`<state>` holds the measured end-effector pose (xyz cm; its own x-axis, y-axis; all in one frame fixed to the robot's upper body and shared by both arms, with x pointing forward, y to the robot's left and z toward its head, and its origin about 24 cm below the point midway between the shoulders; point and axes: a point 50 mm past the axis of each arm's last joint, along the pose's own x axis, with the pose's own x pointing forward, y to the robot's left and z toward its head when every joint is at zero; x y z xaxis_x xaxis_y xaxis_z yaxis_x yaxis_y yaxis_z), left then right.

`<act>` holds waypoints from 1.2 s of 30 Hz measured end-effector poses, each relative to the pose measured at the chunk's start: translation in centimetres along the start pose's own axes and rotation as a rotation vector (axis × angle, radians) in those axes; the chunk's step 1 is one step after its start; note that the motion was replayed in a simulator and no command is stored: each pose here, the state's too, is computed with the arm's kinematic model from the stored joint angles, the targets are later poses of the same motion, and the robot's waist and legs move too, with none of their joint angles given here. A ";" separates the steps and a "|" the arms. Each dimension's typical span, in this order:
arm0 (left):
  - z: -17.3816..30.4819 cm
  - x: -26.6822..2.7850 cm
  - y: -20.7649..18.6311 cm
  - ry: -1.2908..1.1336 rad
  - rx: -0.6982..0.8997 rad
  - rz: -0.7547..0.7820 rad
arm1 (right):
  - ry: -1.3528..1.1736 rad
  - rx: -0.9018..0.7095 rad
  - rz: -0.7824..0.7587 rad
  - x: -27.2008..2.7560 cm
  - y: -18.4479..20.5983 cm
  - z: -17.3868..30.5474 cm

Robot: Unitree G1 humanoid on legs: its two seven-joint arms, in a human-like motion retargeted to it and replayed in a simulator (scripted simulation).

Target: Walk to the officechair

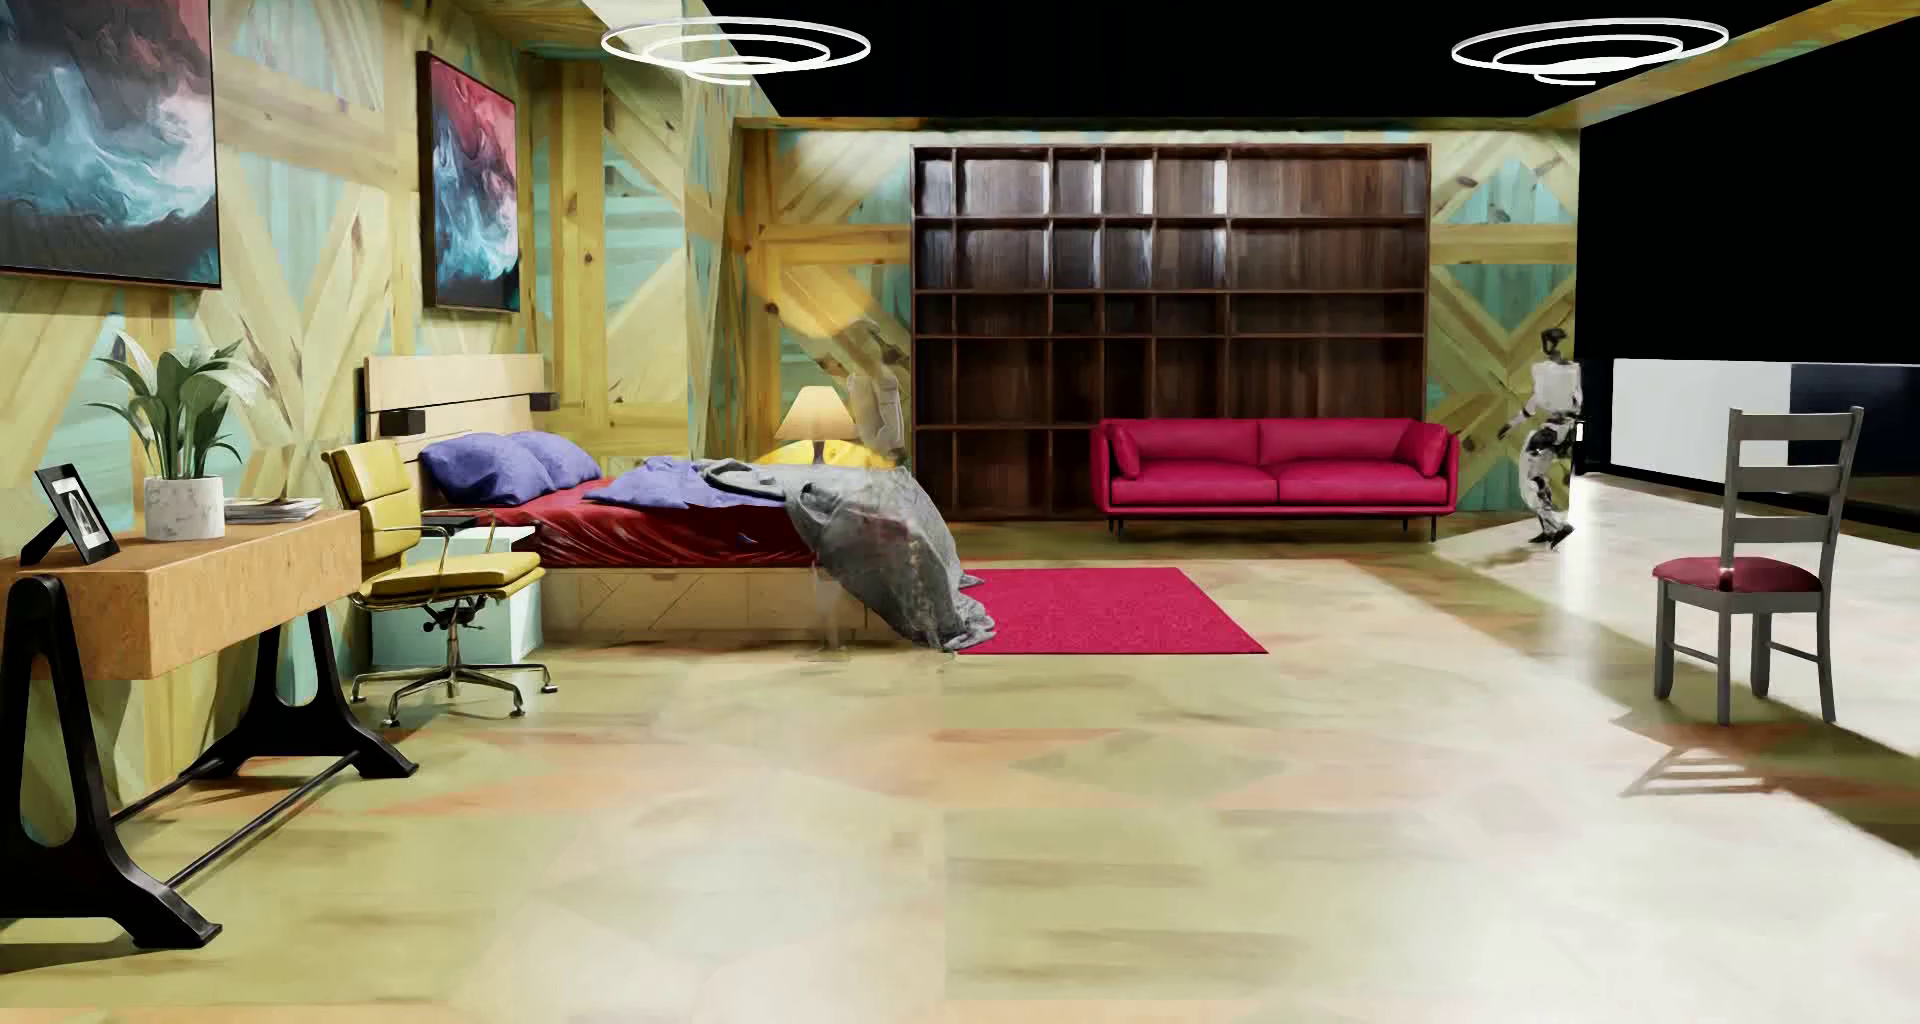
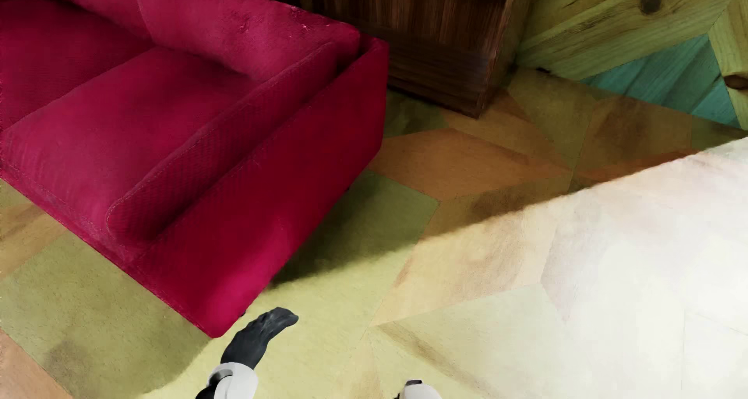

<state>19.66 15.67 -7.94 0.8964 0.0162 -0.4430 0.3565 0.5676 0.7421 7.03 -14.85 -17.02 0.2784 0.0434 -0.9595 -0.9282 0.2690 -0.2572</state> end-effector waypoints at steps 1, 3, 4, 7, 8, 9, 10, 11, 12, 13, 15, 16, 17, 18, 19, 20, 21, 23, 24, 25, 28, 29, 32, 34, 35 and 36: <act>-1.0 -0.2 -0.2 0.055 0.012 0.002 | 0.021 -0.099 0.006 0.2 -1.3 -0.2; -2.8 -0.6 -1.6 0.146 0.064 -0.093 | 0.111 -0.120 -0.155 0.2 -6.2 -1.1; -3.9 -1.0 -2.5 0.187 0.099 -0.169 | 0.130 -0.004 -0.305 -0.3 -9.0 -1.3; -7.4 -2.9 -4.1 0.346 0.146 -0.326 | -0.079 0.346 -0.705 -3.1 -17.6 0.7; -8.2 -3.5 -4.4 0.387 0.135 -0.324 | -0.174 0.307 -0.812 -4.7 -20.5 2.0; -8.8 -4.1 -4.5 0.419 0.113 -0.297 | -0.248 0.224 -0.923 -6.5 -23.0 3.3; -9.2 -4.6 -4.8 0.444 0.089 -0.271 | -0.300 0.168 -1.031 -8.3 -24.7 4.4; -9.6 -5.0 -5.1 0.461 0.084 -0.275 | -0.342 0.183 -1.119 -9.6 -25.6 5.2; -9.9 -5.3 -5.2 0.465 0.107 -0.310 | -0.384 0.264 -1.170 -10.2 -25.5 5.7; -10.2 -5.3 -5.1 0.458 0.146 -0.345 | -0.428 0.356 -1.175 -10.4 -24.9 6.3; -10.1 -4.9 -4.3 0.444 0.164 -0.316 | -0.497 0.327 -1.062 -9.4 -22.6 7.5; -9.9 -4.6 -3.9 0.447 0.124 -0.260 | -0.496 0.198 -0.956 -8.3 -21.1 7.9; -9.4 -4.3 -3.5 0.446 0.068 -0.199 | -0.455 0.083 -0.834 -6.9 -19.4 7.6; -8.9 -3.9 -3.1 0.435 0.015 -0.145 | -0.378 0.058 -0.714 -5.3 -17.6 6.6; -8.3 -3.5 -2.6 0.415 -0.024 -0.099 | -0.276 0.134 -0.617 -3.7 -15.6 5.2; -7.5 -3.1 -2.1 0.386 -0.050 -0.061 | -0.161 0.254 -0.541 -2.3 -13.4 3.6; -6.8 -2.7 -1.6 0.350 -0.069 -0.027 | -0.053 0.337 -0.457 -1.1 -11.0 2.3; -4.6 -1.9 -0.3 0.232 -0.097 0.043 | 0.067 0.242 -0.187 0.4 -6.1 0.7; -3.1 -1.4 0.4 0.150 -0.098 0.076 | 0.077 0.121 -0.032 0.7 -4.3 0.3; -1.6 -1.1 1.1 0.067 -0.081 0.098 | 0.080 0.018 0.097 0.8 -3.1 0.1; 1.4 -1.1 1.1 -0.084 0.034 0.051 | 0.106 -0.190 0.173 0.9 -3.5 -0.1; 1.5 -1.4 0.6 -0.095 0.046 0.011 | 0.110 -0.278 0.093 0.9 -4.8 0.1; -2.3 -3.0 -0.6 0.074 0.002 -0.032 | 0.037 -0.528 -0.278 0.3 -10.3 3.0; -6.3 -4.2 -0.9 0.300 -0.039 0.019 | -0.085 -0.466 -0.583 -1.6 -14.7 5.6; -8.3 -4.9 -0.9 0.422 -0.055 0.041 | -0.148 -0.406 -0.749 -3.1 -16.8 6.5; -10.0 -5.4 -0.8 0.525 -0.044 0.045 | -0.194 -0.320 -0.913 -4.9 -18.8 6.7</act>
<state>11.91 23.39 -11.18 0.6540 0.4448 -0.6119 0.2994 0.5906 0.7493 24.82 -13.69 -6.75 0.9304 0.1135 -0.3486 -0.3515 0.0055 -0.9362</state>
